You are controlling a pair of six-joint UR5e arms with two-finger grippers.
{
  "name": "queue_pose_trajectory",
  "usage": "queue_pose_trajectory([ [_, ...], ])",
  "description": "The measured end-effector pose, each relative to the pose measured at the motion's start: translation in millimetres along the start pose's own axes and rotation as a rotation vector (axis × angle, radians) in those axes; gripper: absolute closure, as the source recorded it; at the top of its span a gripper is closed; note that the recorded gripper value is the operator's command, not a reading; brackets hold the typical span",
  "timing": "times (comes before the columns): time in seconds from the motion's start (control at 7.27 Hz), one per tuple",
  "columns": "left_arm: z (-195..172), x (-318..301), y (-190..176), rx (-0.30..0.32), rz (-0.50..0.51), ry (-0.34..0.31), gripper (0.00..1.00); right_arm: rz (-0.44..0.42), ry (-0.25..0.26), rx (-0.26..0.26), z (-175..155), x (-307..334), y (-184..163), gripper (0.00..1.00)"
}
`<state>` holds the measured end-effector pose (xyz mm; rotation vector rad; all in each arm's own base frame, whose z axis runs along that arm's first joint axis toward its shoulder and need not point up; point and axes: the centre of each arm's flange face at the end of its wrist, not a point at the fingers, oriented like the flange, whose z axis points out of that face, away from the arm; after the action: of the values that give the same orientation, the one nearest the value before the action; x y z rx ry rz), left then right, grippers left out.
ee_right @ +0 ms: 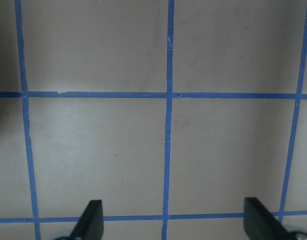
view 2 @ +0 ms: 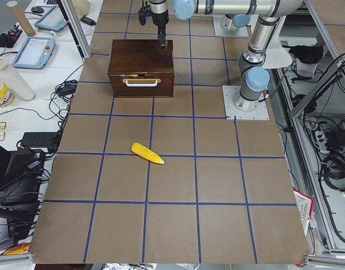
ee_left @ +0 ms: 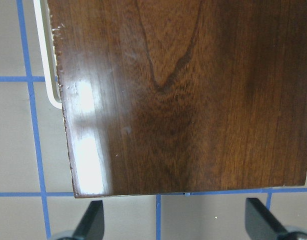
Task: Open drawer and put corn inside
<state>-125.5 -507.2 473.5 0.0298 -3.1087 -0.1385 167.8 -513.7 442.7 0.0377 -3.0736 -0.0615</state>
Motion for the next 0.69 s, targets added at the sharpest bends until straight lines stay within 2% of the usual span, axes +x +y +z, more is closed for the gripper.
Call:
queue_pose_trajectory([
  [0.69, -3.2, -1.3, 1.6, 0.006, 0.004, 0.000, 0.00, 0.000, 0.000, 0.000, -0.1, 0.0, 0.2, 0.00],
])
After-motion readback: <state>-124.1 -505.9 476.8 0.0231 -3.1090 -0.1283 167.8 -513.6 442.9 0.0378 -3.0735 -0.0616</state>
